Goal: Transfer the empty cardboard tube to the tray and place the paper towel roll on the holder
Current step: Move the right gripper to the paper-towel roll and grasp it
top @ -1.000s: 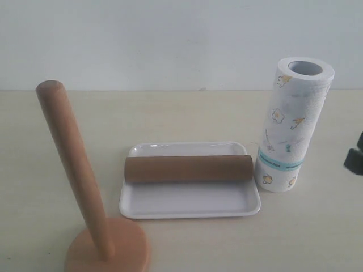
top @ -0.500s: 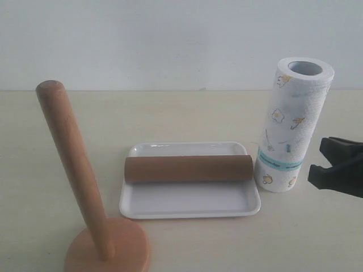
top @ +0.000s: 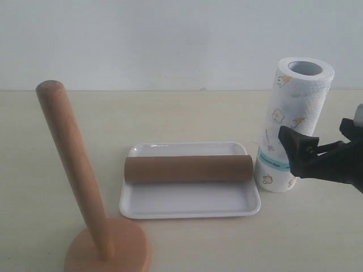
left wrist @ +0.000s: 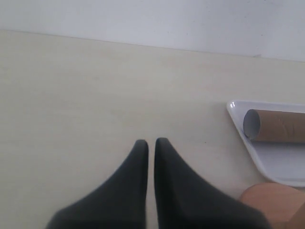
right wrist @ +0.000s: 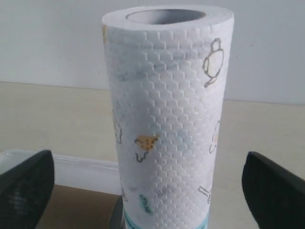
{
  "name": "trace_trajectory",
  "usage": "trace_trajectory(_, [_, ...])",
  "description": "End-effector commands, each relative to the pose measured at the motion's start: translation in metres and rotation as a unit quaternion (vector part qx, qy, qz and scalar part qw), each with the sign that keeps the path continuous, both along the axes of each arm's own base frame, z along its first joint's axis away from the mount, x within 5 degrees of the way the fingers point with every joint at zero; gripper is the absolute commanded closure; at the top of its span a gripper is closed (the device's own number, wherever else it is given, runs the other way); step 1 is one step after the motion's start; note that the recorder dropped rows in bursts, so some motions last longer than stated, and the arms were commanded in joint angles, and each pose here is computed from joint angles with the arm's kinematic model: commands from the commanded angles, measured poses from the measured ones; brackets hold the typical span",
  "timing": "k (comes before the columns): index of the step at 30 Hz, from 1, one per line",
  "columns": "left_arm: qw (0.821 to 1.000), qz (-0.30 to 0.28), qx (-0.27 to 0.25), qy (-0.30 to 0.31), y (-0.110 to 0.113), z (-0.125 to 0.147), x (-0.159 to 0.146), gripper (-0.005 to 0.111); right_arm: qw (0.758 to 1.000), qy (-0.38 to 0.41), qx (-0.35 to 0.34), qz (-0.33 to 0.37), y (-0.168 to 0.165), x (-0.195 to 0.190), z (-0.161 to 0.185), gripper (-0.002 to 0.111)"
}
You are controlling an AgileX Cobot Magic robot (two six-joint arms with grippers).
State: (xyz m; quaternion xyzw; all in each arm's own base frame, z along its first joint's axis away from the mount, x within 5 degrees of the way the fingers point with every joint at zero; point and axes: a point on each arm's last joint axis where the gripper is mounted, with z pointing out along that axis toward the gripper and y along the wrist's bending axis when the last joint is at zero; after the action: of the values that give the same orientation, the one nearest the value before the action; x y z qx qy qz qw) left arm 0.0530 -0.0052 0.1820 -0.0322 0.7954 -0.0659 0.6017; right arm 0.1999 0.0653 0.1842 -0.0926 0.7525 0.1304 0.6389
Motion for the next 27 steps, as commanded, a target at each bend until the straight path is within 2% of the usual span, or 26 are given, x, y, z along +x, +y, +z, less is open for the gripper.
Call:
trace_trajectory(1, [1.000,0.003,-0.001,0.001,0.000,-0.001,0.000,0.103,1.000,-0.021,0.005,-0.002,0.005,0.015,-0.004,0.006])
trace_trajectory(7, [1.000,0.003,-0.001,0.001,0.000,-0.001,0.000,0.103,1.000,-0.009,0.002,-0.005,0.015,0.048,-0.013,0.006])
trace_trajectory(22, [1.000,0.003,-0.001,0.001,0.000,-0.001,0.000,0.103,1.000,0.006,0.001,-0.015,0.020,0.070,-0.024,0.006])
trace_trajectory(24, [1.000,0.003,-0.001,0.001,0.000,-0.001,0.000,0.103,1.000,0.002,0.003,-0.019,0.020,0.070,-0.024,0.011])
trace_trajectory(27, [1.000,0.003,-0.001,0.001,0.000,-0.001,0.000,0.103,1.000,0.002,-0.004,-0.019,0.020,0.070,-0.024,0.034])
